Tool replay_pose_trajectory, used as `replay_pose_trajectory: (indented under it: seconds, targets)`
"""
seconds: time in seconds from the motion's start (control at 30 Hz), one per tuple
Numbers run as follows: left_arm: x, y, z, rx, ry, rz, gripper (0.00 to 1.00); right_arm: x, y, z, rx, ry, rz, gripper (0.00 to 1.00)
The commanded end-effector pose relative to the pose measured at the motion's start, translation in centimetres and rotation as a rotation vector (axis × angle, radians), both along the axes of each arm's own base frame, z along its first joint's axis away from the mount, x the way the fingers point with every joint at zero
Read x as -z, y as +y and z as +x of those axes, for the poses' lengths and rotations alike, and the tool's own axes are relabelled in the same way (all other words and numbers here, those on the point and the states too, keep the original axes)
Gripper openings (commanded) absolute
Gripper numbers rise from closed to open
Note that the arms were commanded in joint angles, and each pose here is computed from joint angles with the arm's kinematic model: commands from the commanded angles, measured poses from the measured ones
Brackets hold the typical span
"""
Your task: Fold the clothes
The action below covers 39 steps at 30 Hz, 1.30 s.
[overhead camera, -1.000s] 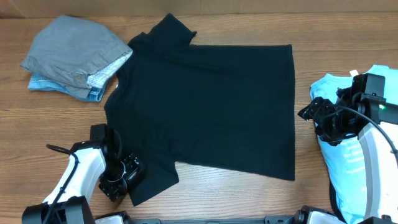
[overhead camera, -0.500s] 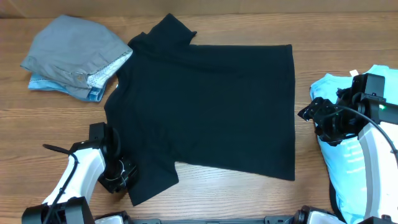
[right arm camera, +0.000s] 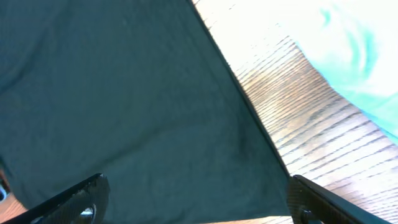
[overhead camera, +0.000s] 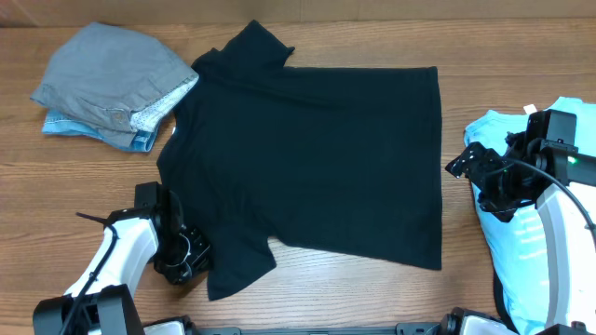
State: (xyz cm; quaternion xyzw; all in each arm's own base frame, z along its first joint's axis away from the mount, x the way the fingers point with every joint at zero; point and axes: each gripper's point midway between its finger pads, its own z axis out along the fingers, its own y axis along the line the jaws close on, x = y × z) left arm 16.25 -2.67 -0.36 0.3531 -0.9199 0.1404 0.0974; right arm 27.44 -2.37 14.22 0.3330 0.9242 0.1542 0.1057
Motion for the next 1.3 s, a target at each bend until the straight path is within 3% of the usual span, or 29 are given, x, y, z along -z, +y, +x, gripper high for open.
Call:
replay_pose_trajectory:
  seconds: [0.0, 0.27, 0.57, 0.7, 0.87, 1.27]
  targets:
    - [-1.4, -1.5, 1.7, 0.040, -0.071, -0.113, 0.04, 0.3, -0.9, -0.5, 0.022, 0.017, -0.045, 0.95]
    - [-2.3, 0.0, 1.2, 0.066, -0.014, -0.025, 0.04, 4.1, -3.0, -3.9, 0.140, 0.134, 0.005, 0.95]
    - [-4.7, 2.1, 0.9, 0.051, 0.071, 0.091, 0.04, 5.2, -2.2, -6.1, 0.155, 0.220, 0.048, 0.93]
    - [-5.6, 2.7, 0.7, 0.054, 0.096, 0.124, 0.04, 7.3, -0.9, -7.9, 0.154, 0.275, 0.097, 0.84]
    - [-5.7, 2.7, 0.7, 0.051, 0.097, 0.124, 0.04, 9.1, 1.0, -9.3, 0.148, 0.305, 0.187, 0.65]
    - [-5.6, 2.7, 0.8, 0.054, 0.092, 0.124, 0.04, 10.6, 1.9, -10.1, 0.238, 0.344, 0.233, 0.58]
